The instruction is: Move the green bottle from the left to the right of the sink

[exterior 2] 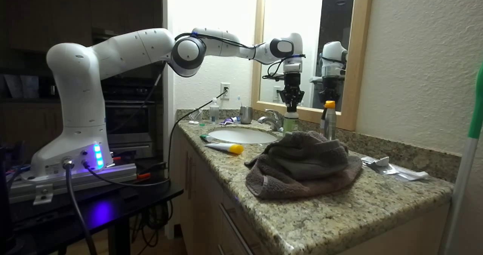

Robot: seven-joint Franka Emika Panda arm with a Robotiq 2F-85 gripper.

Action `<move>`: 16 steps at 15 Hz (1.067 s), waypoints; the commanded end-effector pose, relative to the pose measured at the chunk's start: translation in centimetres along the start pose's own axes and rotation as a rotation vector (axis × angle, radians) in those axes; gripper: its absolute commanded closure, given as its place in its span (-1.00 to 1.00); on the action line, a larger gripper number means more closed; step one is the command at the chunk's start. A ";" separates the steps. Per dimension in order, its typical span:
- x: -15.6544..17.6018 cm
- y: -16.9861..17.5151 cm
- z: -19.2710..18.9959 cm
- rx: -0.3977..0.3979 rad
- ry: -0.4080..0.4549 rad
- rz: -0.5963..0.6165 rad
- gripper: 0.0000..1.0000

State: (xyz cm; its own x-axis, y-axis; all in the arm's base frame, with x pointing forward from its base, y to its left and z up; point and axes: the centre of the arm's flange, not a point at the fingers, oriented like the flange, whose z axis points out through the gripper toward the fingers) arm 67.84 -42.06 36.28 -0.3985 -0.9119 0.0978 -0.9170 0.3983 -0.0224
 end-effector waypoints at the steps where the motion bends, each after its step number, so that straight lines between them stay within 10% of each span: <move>1: 1.1 -5.1 1.4 -0.041 -0.033 0.009 -0.24; 6: -0.7 -4.4 -2.2 0.105 -0.102 -0.011 -0.96; 13: -5.1 1.4 -16.8 0.344 -0.122 -0.243 -1.00; 16: -5.0 -0.4 -15.6 0.338 -0.086 -0.167 -1.00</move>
